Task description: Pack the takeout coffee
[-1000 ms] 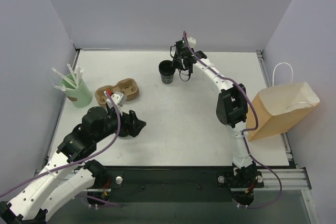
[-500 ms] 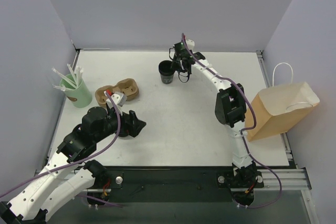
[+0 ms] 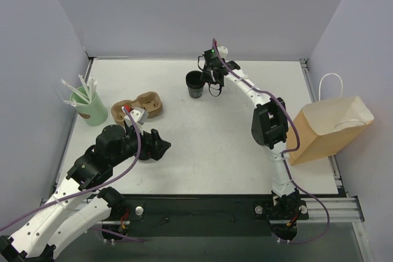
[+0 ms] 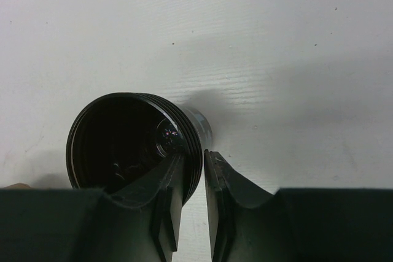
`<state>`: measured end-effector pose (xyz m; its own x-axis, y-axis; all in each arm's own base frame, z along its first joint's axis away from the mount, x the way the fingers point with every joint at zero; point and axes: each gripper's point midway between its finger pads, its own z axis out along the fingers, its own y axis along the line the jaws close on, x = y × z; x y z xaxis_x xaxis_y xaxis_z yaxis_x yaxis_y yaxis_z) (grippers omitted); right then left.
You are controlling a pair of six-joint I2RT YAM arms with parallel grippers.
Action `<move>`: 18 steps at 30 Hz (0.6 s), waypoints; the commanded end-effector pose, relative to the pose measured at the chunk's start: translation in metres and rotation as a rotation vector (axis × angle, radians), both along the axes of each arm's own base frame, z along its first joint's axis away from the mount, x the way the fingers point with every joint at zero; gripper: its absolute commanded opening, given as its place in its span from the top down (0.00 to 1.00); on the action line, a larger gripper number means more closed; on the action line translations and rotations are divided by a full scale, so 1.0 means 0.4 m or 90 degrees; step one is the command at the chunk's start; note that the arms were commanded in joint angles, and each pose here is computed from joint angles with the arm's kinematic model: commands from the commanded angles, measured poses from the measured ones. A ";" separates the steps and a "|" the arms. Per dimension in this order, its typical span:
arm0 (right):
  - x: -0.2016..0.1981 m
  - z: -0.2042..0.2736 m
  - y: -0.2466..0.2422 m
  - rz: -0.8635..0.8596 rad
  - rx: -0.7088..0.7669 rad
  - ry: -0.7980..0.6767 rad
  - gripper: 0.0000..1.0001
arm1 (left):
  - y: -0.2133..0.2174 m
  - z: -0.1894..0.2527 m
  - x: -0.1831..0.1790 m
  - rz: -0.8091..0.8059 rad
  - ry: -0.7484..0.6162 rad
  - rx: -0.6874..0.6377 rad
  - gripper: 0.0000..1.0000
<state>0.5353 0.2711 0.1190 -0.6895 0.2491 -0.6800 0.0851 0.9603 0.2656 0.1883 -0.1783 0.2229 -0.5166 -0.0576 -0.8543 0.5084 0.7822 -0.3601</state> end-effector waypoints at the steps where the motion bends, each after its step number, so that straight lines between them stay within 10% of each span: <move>1: 0.007 0.093 0.000 -0.005 0.000 -0.044 0.77 | -0.010 0.062 0.004 -0.006 -0.036 -0.031 0.03; 18: 0.012 0.112 -0.002 0.000 -0.017 -0.056 0.82 | -0.013 0.061 0.003 -0.010 -0.036 -0.032 0.03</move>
<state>0.5375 0.2704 0.1280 -0.6752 0.2256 -0.7023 0.0726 0.9678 0.2411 0.1882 -0.1783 0.2231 -0.5161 -0.0580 -0.8546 0.5086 0.7820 -0.3602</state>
